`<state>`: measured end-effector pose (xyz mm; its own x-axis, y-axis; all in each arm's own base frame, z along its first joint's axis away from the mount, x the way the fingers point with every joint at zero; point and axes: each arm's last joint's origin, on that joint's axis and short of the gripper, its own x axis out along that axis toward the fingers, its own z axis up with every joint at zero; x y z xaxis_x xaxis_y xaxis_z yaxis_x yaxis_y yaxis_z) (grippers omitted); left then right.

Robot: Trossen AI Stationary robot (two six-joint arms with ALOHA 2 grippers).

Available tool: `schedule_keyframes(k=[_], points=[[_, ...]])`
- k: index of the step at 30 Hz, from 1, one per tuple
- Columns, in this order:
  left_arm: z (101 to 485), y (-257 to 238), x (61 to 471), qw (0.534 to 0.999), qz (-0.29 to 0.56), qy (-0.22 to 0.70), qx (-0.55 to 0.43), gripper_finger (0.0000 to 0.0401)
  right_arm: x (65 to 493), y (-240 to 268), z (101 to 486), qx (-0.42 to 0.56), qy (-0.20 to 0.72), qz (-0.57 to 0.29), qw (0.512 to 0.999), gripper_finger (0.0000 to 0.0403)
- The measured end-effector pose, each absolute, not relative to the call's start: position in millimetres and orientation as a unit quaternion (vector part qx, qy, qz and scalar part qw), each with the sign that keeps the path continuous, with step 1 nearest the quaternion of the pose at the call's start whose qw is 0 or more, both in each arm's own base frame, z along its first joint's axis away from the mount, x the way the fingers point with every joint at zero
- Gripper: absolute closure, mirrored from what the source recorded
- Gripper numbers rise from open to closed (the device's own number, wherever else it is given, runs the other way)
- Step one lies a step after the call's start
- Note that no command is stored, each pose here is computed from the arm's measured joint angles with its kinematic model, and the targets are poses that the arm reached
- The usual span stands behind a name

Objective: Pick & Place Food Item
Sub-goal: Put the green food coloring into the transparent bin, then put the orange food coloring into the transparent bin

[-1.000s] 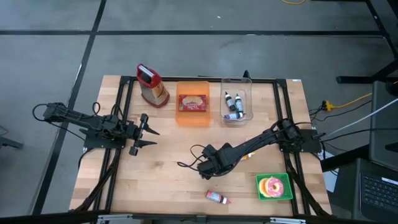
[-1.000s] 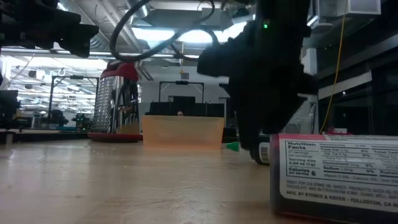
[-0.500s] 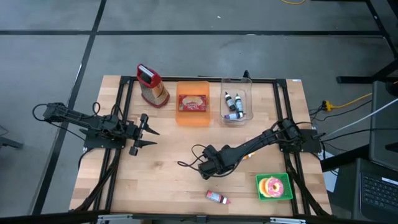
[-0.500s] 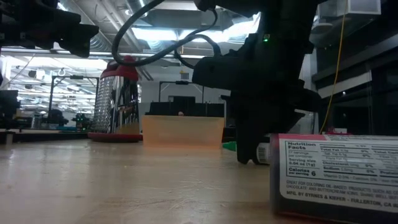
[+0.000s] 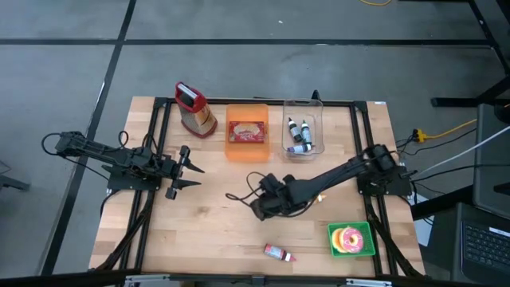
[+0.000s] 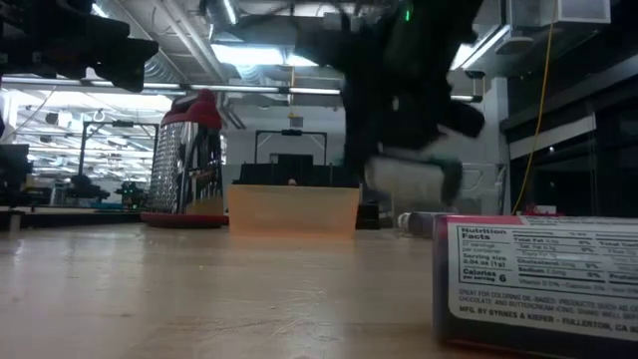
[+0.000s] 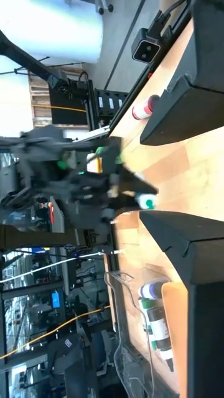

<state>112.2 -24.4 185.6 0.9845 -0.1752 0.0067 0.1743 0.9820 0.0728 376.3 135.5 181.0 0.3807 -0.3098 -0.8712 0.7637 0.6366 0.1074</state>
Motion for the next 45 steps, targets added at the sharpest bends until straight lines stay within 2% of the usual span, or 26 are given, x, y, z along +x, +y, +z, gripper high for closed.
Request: schedule_keyframes(k=[7,10,18,23,31,33,38,45], points=[[186,-24,112,0.995,-0.088,-0.006,0.036,0.0224,359,121,243,0.223,0.331,-0.368,0.840,0.0265],[186,-25,112,0.995,-0.090,-0.006,0.036,0.0224,345,109,268,0.197,0.291,-0.401,0.846,0.0265],[186,-25,112,0.995,-0.093,-0.007,0.036,0.0224,314,53,308,0.146,0.248,-0.501,0.816,0.0265],[186,-25,112,0.995,-0.097,-0.008,0.035,0.0224,312,8,303,0.138,0.289,-0.553,0.769,0.0263],[186,-25,112,0.995,-0.097,-0.006,0.032,0.0224,298,-48,258,0.143,0.354,-0.614,0.691,0.0262],[186,-25,112,0.995,-0.098,-0.006,0.032,0.0224,296,-57,247,0.150,0.354,-0.621,0.684,0.0257],[185,-25,112,0.995,-0.097,-0.004,0.032,0.0224,296,-68,229,0.177,0.363,-0.605,0.686,0.0209],[185,-25,112,0.994,-0.099,-0.004,0.036,0.0224,302,-71,236,0.171,0.344,-0.599,0.703,0.0141]])
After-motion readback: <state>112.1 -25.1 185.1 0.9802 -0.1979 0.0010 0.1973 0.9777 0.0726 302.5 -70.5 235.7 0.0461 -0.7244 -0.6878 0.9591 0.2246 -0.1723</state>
